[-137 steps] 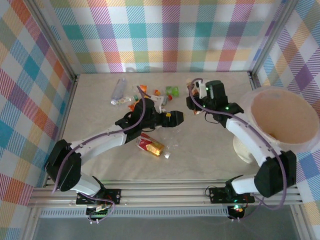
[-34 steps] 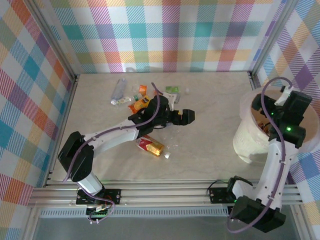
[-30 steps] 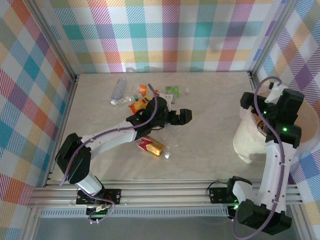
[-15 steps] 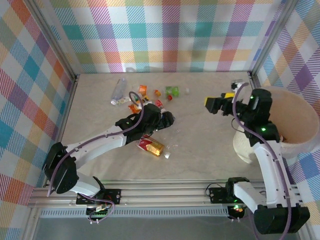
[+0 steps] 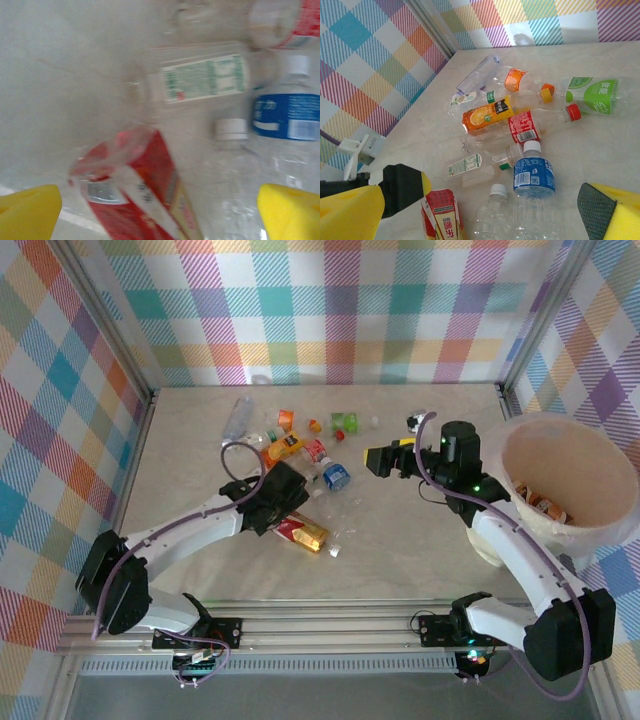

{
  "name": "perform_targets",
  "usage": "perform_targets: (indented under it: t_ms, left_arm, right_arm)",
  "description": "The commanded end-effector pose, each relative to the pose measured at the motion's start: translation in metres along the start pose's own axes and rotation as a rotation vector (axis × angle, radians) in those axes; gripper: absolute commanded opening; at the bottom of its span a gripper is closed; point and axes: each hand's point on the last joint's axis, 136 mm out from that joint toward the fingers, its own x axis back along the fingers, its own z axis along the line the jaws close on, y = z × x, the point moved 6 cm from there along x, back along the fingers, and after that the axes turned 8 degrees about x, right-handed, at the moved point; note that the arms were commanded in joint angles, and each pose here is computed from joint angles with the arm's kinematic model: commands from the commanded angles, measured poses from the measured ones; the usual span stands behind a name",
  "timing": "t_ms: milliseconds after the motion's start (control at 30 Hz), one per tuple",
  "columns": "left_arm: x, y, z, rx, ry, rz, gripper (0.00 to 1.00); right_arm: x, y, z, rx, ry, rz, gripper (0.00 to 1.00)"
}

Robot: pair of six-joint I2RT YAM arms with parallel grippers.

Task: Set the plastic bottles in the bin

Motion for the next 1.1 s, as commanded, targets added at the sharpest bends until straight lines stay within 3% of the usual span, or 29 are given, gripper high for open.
perform_targets:
  t_ms: [0,233,500,700,933,1067]
  left_arm:
    - [-0.007,0.000,0.009,0.129,-0.017,0.014,1.00]
    - [-0.030,-0.012,0.016,0.235,-0.040,0.077,1.00]
    - [-0.049,-0.017,-0.001,0.279,-0.105,0.084,1.00]
    - [-0.062,-0.024,0.007,0.289,-0.081,0.104,0.99]
    - [-0.076,-0.031,0.011,0.295,-0.106,0.121,0.90]
    - [-0.076,-0.029,0.011,0.277,-0.132,0.102,0.77]
  right_arm:
    - [0.002,0.012,0.005,0.030,0.008,-0.072,1.00]
    - [0.013,0.007,0.002,0.079,-0.074,-0.050,1.00]
    - [0.017,0.004,0.002,0.072,-0.092,-0.045,1.00]
    - [0.023,0.003,0.001,0.089,-0.122,-0.051,1.00]
    - [0.025,0.002,0.001,0.079,-0.126,-0.051,1.00]
    - [0.026,0.003,0.001,0.079,-0.132,-0.054,1.00]
